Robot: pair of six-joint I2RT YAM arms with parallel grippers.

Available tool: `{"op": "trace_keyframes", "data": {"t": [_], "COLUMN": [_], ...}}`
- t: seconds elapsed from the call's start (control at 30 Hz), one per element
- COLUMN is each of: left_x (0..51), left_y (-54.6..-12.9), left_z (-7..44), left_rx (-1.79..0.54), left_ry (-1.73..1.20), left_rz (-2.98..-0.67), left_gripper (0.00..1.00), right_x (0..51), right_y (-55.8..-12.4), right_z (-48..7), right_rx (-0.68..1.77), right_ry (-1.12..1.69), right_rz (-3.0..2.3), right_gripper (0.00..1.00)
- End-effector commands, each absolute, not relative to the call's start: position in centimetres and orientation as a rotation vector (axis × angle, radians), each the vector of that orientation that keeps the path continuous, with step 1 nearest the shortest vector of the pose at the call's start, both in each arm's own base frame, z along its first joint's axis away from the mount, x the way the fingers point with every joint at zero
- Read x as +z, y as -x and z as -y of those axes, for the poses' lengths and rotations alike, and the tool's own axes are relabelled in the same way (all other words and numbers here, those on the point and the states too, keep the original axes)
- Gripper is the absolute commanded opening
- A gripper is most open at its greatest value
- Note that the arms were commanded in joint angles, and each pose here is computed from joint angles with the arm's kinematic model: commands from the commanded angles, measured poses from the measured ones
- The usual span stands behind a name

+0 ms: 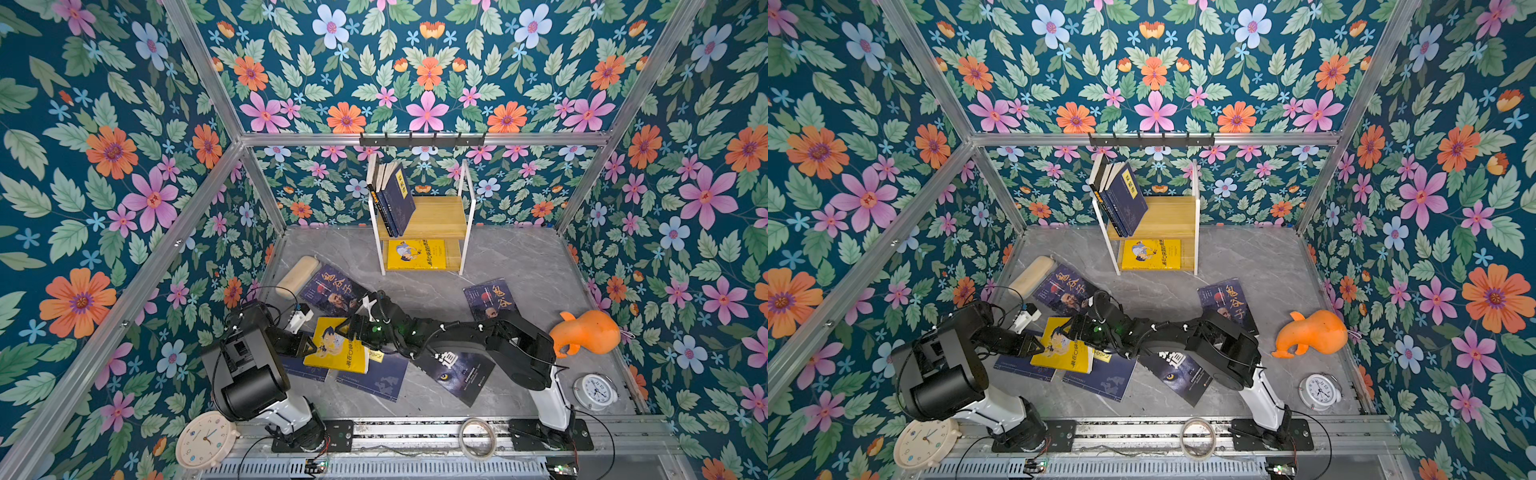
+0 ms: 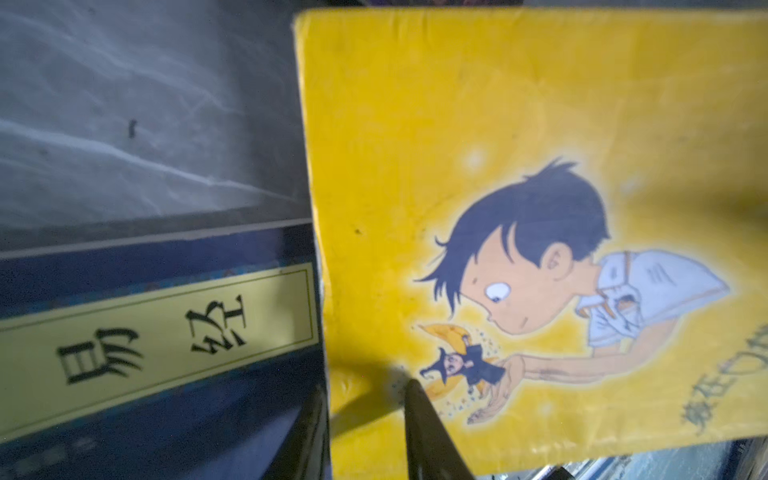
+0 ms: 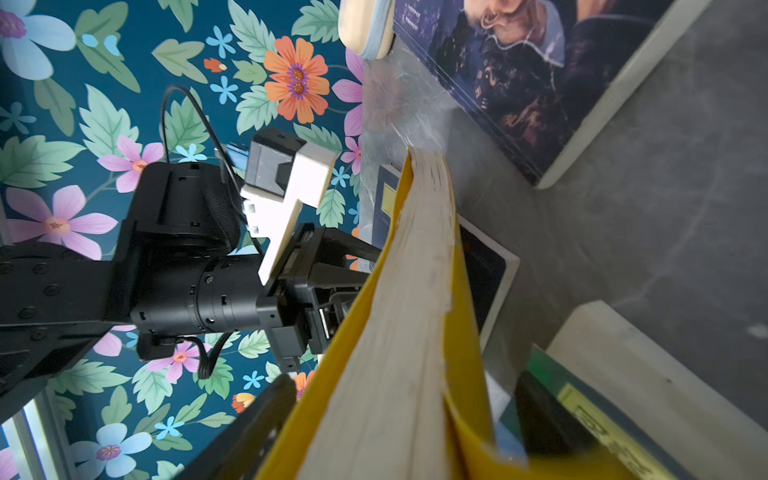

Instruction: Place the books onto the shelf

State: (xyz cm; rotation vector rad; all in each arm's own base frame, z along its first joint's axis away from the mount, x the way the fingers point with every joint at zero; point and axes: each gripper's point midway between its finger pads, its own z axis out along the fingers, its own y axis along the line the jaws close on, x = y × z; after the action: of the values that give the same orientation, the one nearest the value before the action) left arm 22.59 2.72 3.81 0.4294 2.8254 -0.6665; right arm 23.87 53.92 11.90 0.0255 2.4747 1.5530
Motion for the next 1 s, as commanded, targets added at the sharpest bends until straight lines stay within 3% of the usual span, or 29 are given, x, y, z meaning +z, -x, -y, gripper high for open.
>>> {"op": "trace_keyframes", "data": {"t": [0.0, 0.1, 0.43, 0.6, 0.73, 0.97], "left_x": [4.5, 4.5, 4.4, 4.8, 7.0, 15.5], "left_y": [-22.5, -22.7, -22.9, -23.2, -24.7, -30.7], "left_z": [-1.6, -1.7, -1.8, -1.8, -2.3, -1.3], "left_rx": [-0.753, -0.735, -0.724, -0.701, -0.622, -0.518], "left_ry": [-0.396, -0.406, -0.383, -0.394, -0.38, -0.341], "left_rz": [-2.797, -2.792, -2.805, -2.786, -2.713, -2.367], "left_gripper": [0.33, 0.33, 0.33, 0.35, 0.53, 0.73], "right_x": [14.5, 15.1, 13.5, 13.0, 13.8, 17.4], "right_y": [-23.7, -23.3, -23.5, -24.3, -25.3, -26.1], "right_z": [-54.1, -53.1, -51.0, -50.4, -49.4, -46.4], "right_rx": [1.637, 1.624, 1.594, 1.573, 1.585, 1.593], "right_ry": [-0.01, -0.001, -0.079, -0.098, -0.074, 0.024], "right_rz": [-2.408, -2.402, -2.435, -2.446, -2.398, -2.302], "right_gripper": [0.84, 0.84, 0.63, 0.32, 0.0, 0.0]}}
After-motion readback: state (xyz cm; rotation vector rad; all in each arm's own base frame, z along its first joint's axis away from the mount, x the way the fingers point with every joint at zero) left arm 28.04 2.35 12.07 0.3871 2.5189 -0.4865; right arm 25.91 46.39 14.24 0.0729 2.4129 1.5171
